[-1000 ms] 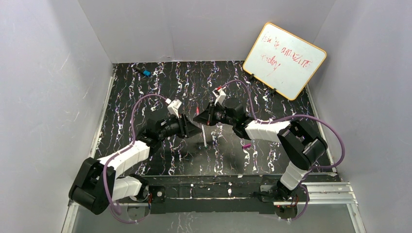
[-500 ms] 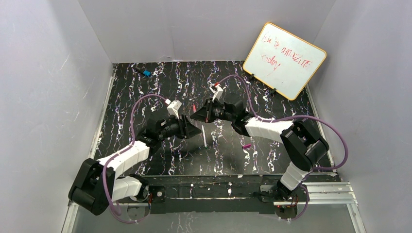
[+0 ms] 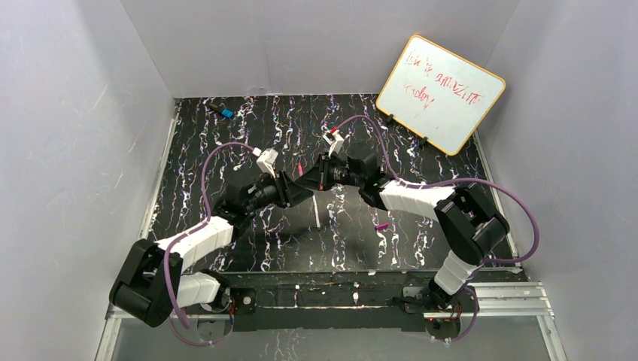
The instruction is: Insert the pens into the pen caps
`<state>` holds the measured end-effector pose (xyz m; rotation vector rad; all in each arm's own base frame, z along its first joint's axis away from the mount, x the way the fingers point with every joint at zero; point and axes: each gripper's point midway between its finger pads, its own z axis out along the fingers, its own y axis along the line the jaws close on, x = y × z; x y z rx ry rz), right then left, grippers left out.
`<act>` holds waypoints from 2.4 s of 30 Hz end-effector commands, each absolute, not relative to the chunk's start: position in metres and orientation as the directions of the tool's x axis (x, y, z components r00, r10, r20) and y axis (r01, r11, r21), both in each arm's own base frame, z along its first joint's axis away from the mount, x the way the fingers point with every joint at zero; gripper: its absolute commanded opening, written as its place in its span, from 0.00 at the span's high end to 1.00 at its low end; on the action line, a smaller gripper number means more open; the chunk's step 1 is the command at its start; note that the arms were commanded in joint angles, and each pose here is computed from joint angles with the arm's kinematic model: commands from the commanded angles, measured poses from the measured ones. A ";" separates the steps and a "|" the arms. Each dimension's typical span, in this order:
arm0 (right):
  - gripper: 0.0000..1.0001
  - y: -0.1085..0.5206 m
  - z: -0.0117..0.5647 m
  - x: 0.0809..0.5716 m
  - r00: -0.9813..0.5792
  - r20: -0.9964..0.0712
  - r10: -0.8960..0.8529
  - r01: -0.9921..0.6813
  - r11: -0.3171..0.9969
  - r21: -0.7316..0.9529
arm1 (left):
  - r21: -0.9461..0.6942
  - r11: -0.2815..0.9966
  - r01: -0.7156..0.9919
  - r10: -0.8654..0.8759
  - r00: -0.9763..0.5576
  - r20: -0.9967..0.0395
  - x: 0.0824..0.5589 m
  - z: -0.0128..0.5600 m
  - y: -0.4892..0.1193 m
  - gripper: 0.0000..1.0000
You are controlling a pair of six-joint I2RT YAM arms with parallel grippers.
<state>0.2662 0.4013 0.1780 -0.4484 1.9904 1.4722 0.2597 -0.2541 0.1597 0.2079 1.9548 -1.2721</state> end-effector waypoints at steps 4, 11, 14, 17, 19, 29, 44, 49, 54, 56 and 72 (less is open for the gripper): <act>0.99 0.407 0.198 0.269 -0.724 -0.682 0.103 -0.636 0.283 0.718 | -0.705 0.430 0.564 -0.279 -0.659 -0.698 0.255 0.175 -0.258 0.67; 0.99 0.409 0.200 0.272 -0.726 -0.676 0.123 -0.629 0.278 0.726 | -0.733 0.405 0.547 -0.301 -0.677 -0.671 0.248 0.169 -0.257 0.74; 0.99 0.410 0.201 0.272 -0.728 -0.673 0.130 -0.625 0.275 0.730 | -0.741 0.394 0.544 -0.309 -0.681 -0.664 0.246 0.167 -0.258 0.96; 0.99 0.410 0.201 0.272 -0.729 -0.672 0.130 -0.624 0.275 0.731 | -0.745 0.394 0.538 -0.314 -0.683 -0.659 0.246 0.165 -0.257 1.00; 0.99 0.409 0.200 0.271 -0.730 -0.671 0.130 -0.623 0.278 0.732 | -0.743 0.396 0.540 -0.318 -0.678 -0.662 0.246 0.164 -0.256 1.00; 0.34 0.391 0.190 0.290 -0.699 -0.697 0.163 -0.588 0.425 0.688 | -0.744 0.422 0.518 -0.327 -0.678 -0.658 0.248 0.157 -0.253 1.00; 0.35 0.270 0.195 0.374 -0.469 -0.879 -0.087 -0.561 0.798 0.220 | -0.683 0.634 0.364 -0.293 -0.704 -0.647 0.264 0.122 -0.229 1.00; 0.37 0.267 0.165 0.378 -0.684 -0.729 -0.019 -0.367 0.873 0.321 | -0.587 0.736 0.338 -0.210 -0.710 -0.672 0.264 0.124 -0.213 1.00; 0.31 0.284 0.198 0.377 -0.771 -0.524 0.363 -0.038 0.795 0.606 | -0.506 0.785 0.358 -0.134 -0.700 -0.702 0.265 0.140 -0.203 1.00; 0.31 0.283 0.204 0.380 -0.741 -0.411 0.532 0.136 0.717 0.683 | -0.489 0.795 0.360 -0.117 -0.699 -0.705 0.265 0.145 -0.200 1.00; 0.42 0.269 0.097 0.350 0.084 0.202 0.976 0.978 -0.119 0.169 | -0.481 0.814 0.325 -0.123 -0.712 -0.691 0.255 0.151 -0.190 1.00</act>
